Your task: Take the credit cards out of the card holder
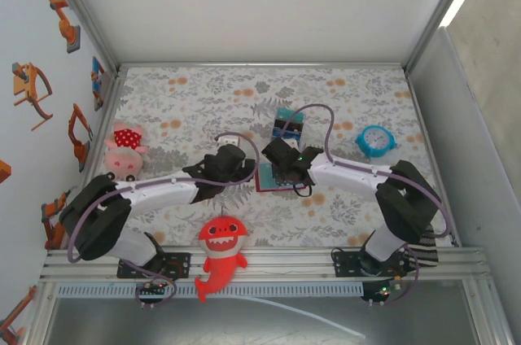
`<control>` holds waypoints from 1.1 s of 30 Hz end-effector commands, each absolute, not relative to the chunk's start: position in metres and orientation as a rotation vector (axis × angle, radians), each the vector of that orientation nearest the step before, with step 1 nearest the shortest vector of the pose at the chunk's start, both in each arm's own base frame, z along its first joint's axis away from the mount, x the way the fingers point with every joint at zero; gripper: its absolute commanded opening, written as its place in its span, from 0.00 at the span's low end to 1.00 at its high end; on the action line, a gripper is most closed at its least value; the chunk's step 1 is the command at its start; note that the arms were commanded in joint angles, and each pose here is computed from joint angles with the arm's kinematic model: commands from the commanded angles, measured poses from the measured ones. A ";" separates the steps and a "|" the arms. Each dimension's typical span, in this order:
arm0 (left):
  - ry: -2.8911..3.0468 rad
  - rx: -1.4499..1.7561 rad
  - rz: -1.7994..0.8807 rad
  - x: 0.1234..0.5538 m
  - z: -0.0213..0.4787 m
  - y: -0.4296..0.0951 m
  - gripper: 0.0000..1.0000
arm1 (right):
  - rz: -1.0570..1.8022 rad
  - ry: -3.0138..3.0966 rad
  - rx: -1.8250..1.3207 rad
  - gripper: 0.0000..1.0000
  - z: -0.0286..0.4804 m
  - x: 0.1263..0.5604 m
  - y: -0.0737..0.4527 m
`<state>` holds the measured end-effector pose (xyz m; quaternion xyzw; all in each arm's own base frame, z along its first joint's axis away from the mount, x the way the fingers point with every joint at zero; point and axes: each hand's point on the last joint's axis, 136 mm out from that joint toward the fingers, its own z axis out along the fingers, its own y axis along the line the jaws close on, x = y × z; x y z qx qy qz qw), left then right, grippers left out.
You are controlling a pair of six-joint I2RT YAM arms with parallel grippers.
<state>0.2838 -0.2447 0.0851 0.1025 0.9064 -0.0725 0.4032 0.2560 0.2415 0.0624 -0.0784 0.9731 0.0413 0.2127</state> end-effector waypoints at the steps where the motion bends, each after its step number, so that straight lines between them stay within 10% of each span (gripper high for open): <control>1: 2.265 0.329 -0.101 0.287 0.089 -0.254 0.97 | 0.090 2.691 -0.144 0.31 0.068 0.256 0.225; 33: 2.409 0.305 -0.088 0.283 0.042 -0.267 0.97 | 0.599 2.685 0.075 0.16 0.062 0.267 0.222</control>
